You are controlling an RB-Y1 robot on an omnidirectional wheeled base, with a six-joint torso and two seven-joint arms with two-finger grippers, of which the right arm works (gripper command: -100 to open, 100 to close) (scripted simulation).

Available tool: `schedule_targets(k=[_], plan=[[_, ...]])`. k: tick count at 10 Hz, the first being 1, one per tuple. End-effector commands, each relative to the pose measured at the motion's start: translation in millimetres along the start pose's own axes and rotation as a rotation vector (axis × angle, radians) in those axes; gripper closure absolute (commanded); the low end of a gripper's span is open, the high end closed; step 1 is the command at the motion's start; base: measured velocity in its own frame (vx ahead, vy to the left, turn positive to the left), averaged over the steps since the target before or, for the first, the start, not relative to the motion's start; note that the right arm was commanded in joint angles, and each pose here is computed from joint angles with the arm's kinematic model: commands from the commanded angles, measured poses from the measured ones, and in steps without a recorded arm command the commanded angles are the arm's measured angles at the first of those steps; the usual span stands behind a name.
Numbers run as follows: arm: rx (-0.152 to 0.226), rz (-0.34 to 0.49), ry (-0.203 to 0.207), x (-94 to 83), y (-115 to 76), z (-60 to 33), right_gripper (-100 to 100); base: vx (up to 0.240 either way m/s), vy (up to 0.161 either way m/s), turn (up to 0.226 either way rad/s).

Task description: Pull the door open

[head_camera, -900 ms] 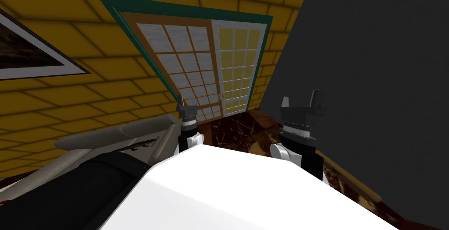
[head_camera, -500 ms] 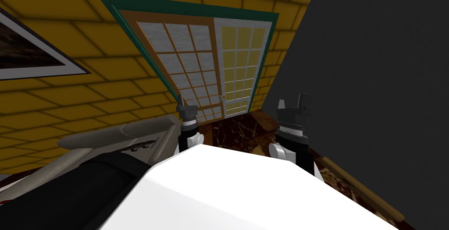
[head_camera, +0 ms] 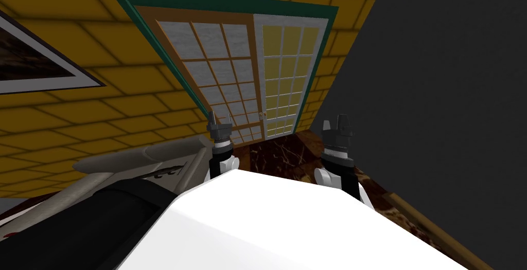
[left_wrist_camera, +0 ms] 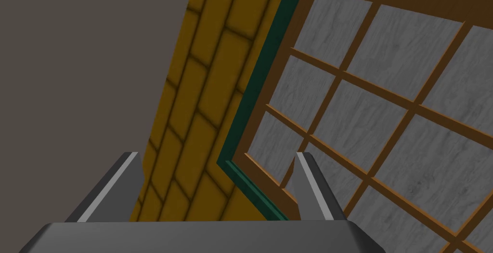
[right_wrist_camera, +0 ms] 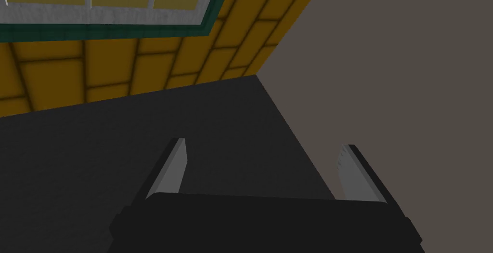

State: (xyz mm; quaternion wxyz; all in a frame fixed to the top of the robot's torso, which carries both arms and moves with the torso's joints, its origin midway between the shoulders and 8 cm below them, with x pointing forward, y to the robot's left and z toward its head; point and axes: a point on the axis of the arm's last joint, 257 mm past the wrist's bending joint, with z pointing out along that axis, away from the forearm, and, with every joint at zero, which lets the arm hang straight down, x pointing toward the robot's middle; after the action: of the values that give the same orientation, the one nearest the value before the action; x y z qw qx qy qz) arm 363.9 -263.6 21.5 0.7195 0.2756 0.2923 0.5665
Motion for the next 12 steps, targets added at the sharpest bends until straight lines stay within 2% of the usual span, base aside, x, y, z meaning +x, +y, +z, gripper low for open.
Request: schedule_targets(k=[1, 8, 9, 12], plan=[[0.018, -0.053, 0.013, 0.8, -12.7, -2.9, -100, 0.081, 0.042, 0.063], [0.098, -0.299, 0.081, 6.2, -73.9, -21.5, -100, 0.106, 0.052, 0.067], [0.103, -0.299, 0.082, 6.3, -76.2, -22.6, -100, 0.063, 0.026, 0.021], [0.142, -0.413, 0.119, 7.4, -105.6, -34.1, -100, 0.08, 0.034, 0.068]])
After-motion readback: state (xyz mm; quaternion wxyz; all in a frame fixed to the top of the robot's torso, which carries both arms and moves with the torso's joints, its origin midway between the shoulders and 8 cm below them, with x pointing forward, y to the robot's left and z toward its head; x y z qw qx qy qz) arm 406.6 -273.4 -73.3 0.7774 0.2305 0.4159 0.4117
